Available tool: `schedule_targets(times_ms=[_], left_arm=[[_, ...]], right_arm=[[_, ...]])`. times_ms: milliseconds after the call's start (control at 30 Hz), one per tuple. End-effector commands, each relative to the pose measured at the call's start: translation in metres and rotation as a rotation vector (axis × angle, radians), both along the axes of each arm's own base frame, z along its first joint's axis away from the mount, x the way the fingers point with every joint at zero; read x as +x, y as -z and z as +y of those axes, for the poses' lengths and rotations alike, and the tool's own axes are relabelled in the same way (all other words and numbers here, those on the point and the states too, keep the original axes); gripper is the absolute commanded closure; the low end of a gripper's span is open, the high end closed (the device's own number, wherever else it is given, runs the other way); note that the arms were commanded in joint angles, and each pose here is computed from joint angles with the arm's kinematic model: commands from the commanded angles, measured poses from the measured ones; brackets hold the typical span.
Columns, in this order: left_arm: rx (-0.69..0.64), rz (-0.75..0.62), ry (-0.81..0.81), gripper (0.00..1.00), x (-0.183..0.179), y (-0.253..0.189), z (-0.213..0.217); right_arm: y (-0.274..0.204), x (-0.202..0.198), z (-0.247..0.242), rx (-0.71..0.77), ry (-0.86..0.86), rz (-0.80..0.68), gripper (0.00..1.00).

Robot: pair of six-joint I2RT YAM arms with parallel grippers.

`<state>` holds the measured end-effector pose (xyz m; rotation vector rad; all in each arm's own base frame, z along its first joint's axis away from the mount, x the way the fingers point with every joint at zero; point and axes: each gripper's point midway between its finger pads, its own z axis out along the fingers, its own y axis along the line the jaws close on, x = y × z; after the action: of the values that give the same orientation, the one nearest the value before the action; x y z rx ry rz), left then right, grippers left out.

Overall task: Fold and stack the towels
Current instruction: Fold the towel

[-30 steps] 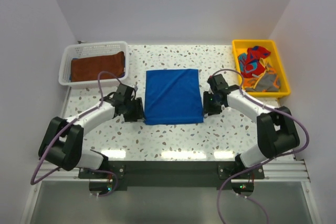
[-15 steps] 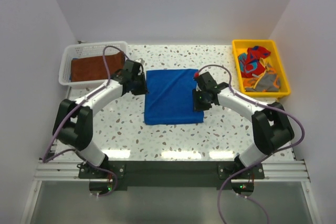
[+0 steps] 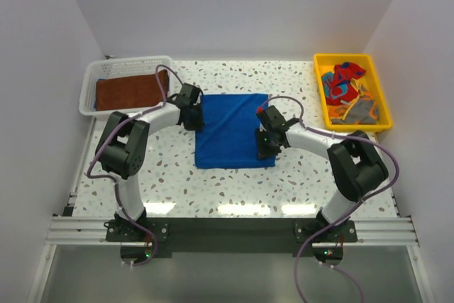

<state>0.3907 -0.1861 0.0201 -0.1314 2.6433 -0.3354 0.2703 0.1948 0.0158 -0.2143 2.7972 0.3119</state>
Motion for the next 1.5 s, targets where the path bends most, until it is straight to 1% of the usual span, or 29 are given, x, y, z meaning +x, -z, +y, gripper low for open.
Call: schedule_targets(times_ms=[0,67,100,167,200,233,267,333,367,400,433,467,533,567,600,667,700,767,800,833,867,900,933,1000,1100,1167,1233,1367,1467], left_arm=[[0.074,-0.002,-0.065,1.0,-0.006,0.01,0.018],[0.06,0.016,-0.07,1.0,-0.018,0.013,0.02],[0.062,0.058,-0.082,1.0,-0.036,0.025,0.025],[0.028,0.061,-0.09,1.0,-0.051,0.022,0.025],[0.026,0.105,-0.1,1.0,-0.072,0.033,0.03],[0.003,0.083,-0.101,1.0,-0.077,0.022,0.029],[0.017,0.113,-0.095,1.0,-0.097,0.029,0.034],[-0.008,0.082,-0.089,0.94,-0.11,0.014,0.032],[-0.005,0.095,-0.073,0.91,-0.127,0.017,0.032],[-0.016,0.086,-0.069,0.84,-0.133,0.013,0.029],[-0.039,0.05,-0.053,0.81,-0.137,0.0,0.024],[-0.043,0.052,-0.055,0.72,-0.144,-0.001,0.026],[-0.073,-0.003,-0.051,0.65,-0.142,-0.021,0.024],[-0.067,-0.029,-0.054,0.62,-0.136,-0.032,0.026],[-0.054,-0.065,-0.036,0.52,-0.131,-0.043,0.027],[-0.012,-0.153,-0.044,0.42,-0.11,-0.072,0.033],[0.023,-0.187,-0.015,0.33,-0.103,-0.079,0.037],[0.044,-0.249,0.001,0.27,-0.081,-0.097,0.04],[0.071,-0.27,0.038,0.25,-0.073,-0.101,0.042],[0.091,-0.261,0.048,0.25,-0.064,-0.095,0.045],[0.091,-0.287,0.058,0.25,-0.051,-0.105,0.042],[0.11,-0.288,0.077,0.27,-0.044,-0.104,0.044],[0.129,-0.269,0.082,0.27,-0.036,-0.095,0.046],[0.157,-0.288,0.107,0.29,-0.02,-0.097,0.044],[0.218,-0.246,0.141,0.32,-0.004,-0.075,0.045],[0.237,-0.24,0.164,0.32,0.005,-0.072,0.043],[0.267,-0.21,0.201,0.32,0.01,-0.058,0.043],[0.244,-0.209,0.262,0.32,0.025,-0.054,0.037],[0.22,-0.2,0.304,0.32,0.034,-0.051,0.036]], right_arm=[[0.015,-0.03,-0.015,-0.037,-0.003,0.088,0.73],[0.018,-0.047,-0.022,-0.055,-0.009,0.139,0.72],[0.02,-0.058,-0.026,-0.059,-0.01,0.164,0.71],[0.021,-0.078,-0.03,-0.067,-0.027,0.213,0.71],[0.021,-0.09,-0.029,-0.066,-0.049,0.226,0.7],[0.02,-0.103,-0.027,-0.051,-0.07,0.261,0.69],[0.02,-0.112,-0.026,-0.049,-0.083,0.276,0.69],[0.017,-0.134,-0.024,-0.055,-0.127,0.305,0.68],[0.015,-0.14,-0.022,-0.05,-0.143,0.31,0.67],[0.011,-0.146,-0.019,-0.037,-0.161,0.308,0.67],[0.006,-0.147,-0.016,-0.019,-0.169,0.305,0.67],[0.001,-0.148,-0.013,0.002,-0.182,0.301,0.66],[-0.02,-0.136,-0.007,0.022,-0.202,0.244,0.66],[-0.029,-0.125,-0.007,0.004,-0.205,0.197,0.67],[-0.05,-0.1,-0.001,-0.008,-0.228,0.088,0.68],[-0.074,-0.074,0.001,-0.018,-0.229,-0.016,0.68],[-0.096,-0.047,0.003,-0.007,-0.216,-0.096,0.68],[-0.106,-0.02,0.005,0.003,-0.203,-0.137,0.64],[-0.12,0.005,0.001,0.02,-0.175,-0.185,0.62],[-0.124,0.023,0.002,0.039,-0.16,-0.213,0.61],[-0.117,0.037,0.002,0.037,-0.148,-0.213,0.59],[-0.124,0.06,-0.002,0.043,-0.123,-0.247,0.58],[-0.125,0.075,-0.003,0.037,-0.106,-0.273,0.58],[-0.117,0.104,-0.003,0.029,-0.091,-0.28,0.56],[-0.105,0.137,0.002,0.057,-0.087,-0.295,0.53],[-0.093,0.149,-0.001,0.045,-0.084,-0.286,0.52],[-0.078,0.161,-0.006,0.044,-0.102,-0.265,0.51],[-0.063,0.172,-0.005,0.072,-0.152,-0.264,0.46],[-0.053,0.174,-0.001,0.082,-0.191,-0.257,0.46]])
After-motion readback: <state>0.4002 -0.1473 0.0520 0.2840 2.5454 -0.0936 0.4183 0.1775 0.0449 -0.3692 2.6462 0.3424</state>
